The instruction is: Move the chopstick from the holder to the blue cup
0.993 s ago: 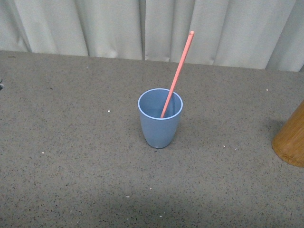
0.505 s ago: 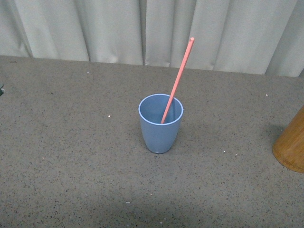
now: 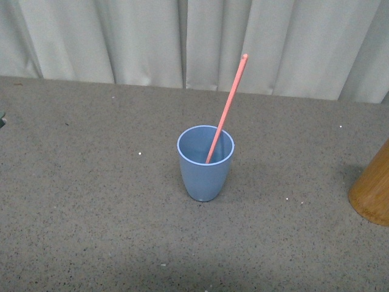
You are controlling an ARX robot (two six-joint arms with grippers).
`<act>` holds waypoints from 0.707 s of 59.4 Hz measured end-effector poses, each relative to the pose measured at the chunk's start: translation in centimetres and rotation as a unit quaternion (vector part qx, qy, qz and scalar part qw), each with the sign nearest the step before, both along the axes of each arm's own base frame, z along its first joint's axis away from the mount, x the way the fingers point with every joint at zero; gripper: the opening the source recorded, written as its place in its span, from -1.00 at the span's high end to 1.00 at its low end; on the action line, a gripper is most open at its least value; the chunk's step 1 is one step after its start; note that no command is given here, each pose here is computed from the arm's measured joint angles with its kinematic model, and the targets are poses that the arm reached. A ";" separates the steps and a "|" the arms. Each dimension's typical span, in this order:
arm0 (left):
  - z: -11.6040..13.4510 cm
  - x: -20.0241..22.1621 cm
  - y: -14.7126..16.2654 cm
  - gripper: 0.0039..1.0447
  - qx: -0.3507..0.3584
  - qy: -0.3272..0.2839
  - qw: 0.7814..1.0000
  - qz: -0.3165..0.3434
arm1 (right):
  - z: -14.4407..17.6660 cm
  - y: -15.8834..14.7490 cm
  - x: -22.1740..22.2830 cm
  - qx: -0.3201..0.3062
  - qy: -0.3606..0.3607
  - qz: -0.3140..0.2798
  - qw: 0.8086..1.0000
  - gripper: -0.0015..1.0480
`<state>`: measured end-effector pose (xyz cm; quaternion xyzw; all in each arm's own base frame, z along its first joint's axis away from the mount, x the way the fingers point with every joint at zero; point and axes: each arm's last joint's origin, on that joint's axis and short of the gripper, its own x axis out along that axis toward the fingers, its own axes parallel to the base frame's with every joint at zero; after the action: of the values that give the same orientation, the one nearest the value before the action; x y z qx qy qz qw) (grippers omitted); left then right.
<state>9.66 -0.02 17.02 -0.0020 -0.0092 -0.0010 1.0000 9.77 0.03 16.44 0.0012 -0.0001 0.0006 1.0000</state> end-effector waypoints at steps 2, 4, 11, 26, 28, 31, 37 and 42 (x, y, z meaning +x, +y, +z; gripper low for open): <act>0.0 0.0 0.0 -0.88 0.000 0.000 1.000 0.000 | 0.0 0.0 0.0 0.000 0.000 0.000 1.000 -0.57; 0.0 0.0 0.0 -0.88 0.000 0.000 1.000 0.000 | 0.0 0.0 0.0 0.000 0.000 0.000 1.000 -0.67; 0.0 0.0 0.0 -0.88 0.000 0.000 1.000 0.000 | 0.0 0.0 0.0 0.000 0.000 0.000 1.000 -0.81; 0.0 0.0 0.0 -0.88 0.000 0.000 1.000 0.000 | 0.0 0.0 0.0 0.000 0.000 0.000 1.000 -0.81; 0.0 0.0 0.0 -0.88 0.000 0.000 1.000 0.000 | 0.0 0.0 0.0 0.000 0.000 0.000 1.000 -0.81; 0.0 0.0 0.0 -0.88 0.000 0.000 1.000 0.000 | 0.0 0.0 0.0 0.000 0.000 0.000 1.000 -0.81; 0.0 0.0 0.0 -0.88 0.000 0.000 1.000 0.000 | 0.0 0.0 0.0 0.000 0.000 0.000 1.000 -0.81; 0.0 0.0 0.0 -0.88 0.000 0.000 1.000 0.000 | 0.0 0.0 0.0 0.000 0.000 0.000 1.000 -0.81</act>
<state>9.66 -0.02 17.02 -0.0020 -0.0092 -0.0010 1.0000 9.77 0.02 16.44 0.0014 -0.0001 0.0002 1.0000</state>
